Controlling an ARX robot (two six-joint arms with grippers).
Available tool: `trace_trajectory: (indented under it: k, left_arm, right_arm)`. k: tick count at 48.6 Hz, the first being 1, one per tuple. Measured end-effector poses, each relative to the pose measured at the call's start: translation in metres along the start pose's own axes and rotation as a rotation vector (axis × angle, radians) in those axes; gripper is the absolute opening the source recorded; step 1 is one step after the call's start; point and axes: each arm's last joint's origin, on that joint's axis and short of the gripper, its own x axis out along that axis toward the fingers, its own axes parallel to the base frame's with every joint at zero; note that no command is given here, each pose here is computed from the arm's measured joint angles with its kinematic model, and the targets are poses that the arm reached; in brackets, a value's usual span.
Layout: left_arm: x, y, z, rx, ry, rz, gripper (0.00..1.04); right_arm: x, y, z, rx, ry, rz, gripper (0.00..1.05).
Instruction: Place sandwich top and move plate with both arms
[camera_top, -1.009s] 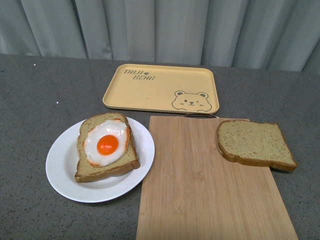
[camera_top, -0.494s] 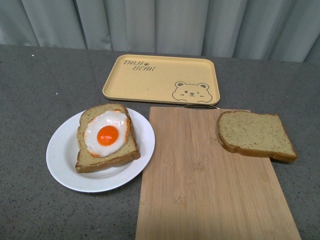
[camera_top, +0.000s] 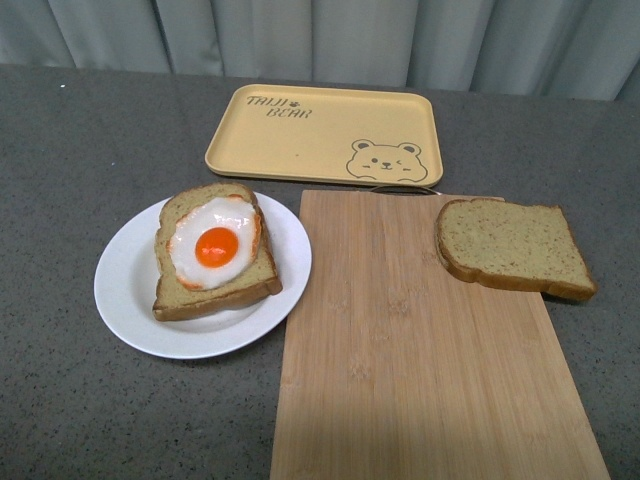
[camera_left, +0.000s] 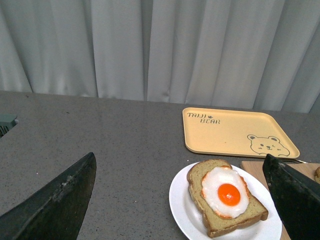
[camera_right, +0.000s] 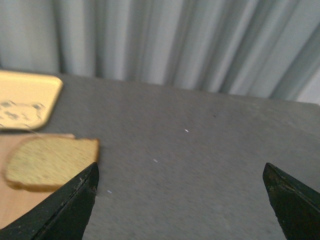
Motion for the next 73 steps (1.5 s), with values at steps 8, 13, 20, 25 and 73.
trace_trajectory:
  k: [8,13,20,25,73]
  left_arm:
    - [0.0,0.0,0.0,0.0,0.0,-0.002,0.98]
    - [0.0,0.0,0.0,0.0,0.0,-0.001,0.98]
    - [0.0,0.0,0.0,0.0,0.0,-0.001,0.98]
    - [0.0,0.0,0.0,0.0,0.0,-0.002,0.98]
    - [0.0,0.0,0.0,0.0,0.0,-0.001,0.98]
  right_arm:
    - [0.026,0.002,-0.001,-0.078,0.075,0.086,0.95]
    - [0.051,-0.003,0.003,-0.038,0.097,0.123,0.95]
    - [0.096,-0.007,0.001,0.05,0.191,0.185,0.95]
    - [0.129,-0.006,-0.011,0.138,0.318,0.264,0.95]
    - [0.267,0.047,-0.091,0.585,0.83,0.601,0.64]
